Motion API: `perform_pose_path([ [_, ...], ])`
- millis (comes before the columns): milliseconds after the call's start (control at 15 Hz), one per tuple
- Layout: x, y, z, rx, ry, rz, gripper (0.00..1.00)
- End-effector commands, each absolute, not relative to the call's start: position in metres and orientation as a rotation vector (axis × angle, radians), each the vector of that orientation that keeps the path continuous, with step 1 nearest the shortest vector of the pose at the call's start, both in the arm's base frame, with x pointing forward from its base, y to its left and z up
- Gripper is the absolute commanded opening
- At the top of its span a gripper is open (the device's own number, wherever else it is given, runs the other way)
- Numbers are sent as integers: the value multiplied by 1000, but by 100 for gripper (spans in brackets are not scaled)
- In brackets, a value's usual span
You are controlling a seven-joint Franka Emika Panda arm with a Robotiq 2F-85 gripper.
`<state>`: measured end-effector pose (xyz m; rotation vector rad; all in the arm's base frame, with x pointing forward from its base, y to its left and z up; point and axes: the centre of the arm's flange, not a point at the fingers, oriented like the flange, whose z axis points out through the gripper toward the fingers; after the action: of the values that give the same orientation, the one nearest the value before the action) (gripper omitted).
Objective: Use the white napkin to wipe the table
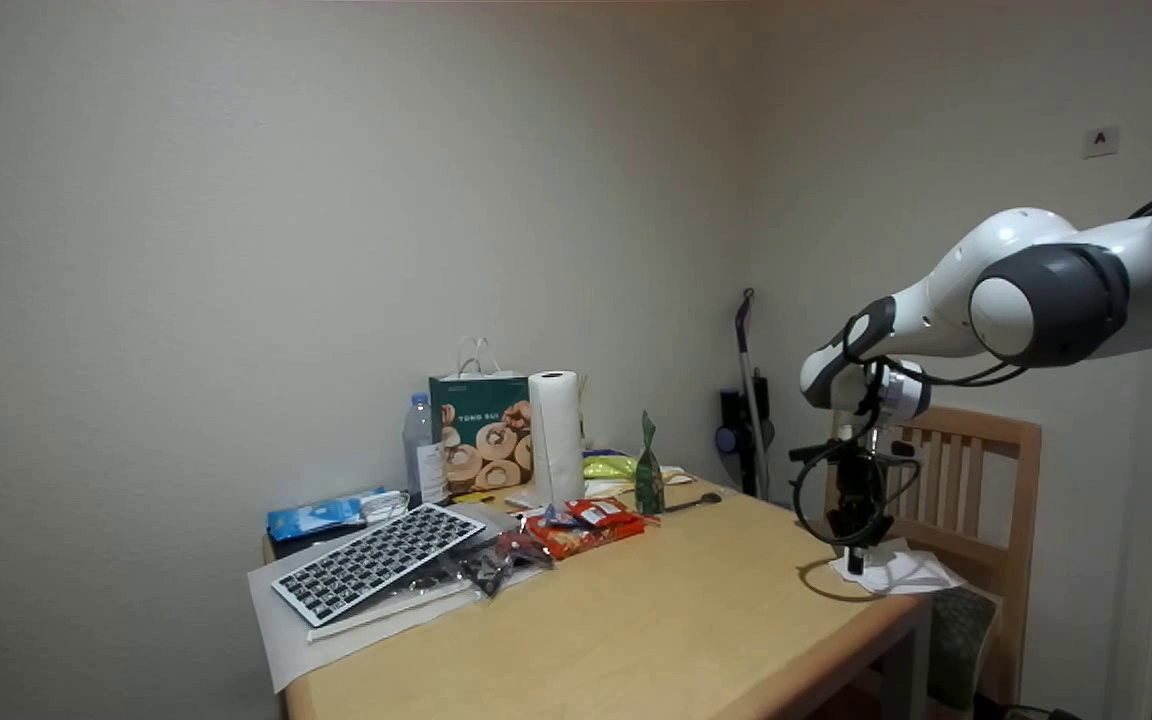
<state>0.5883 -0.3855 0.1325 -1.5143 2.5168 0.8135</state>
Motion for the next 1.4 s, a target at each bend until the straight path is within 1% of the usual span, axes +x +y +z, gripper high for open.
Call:
perform_pose_path([
  [0,609,-354,127,-1620,2462,802,0],
  [333,674,-263,115,-1832,2290,822,0],
  [400,682,-249,113,-1874,2257,863,0],
  [467,665,-261,132,-1780,2330,835,2],
  [600,677,-238,132,-1843,2297,840,2],
  [867,680,-232,129,-1864,2281,817,0],
  [1133,712,-169,118,-2106,2147,764,0],
  [1333,728,-125,113,-2204,2057,803,0],
])
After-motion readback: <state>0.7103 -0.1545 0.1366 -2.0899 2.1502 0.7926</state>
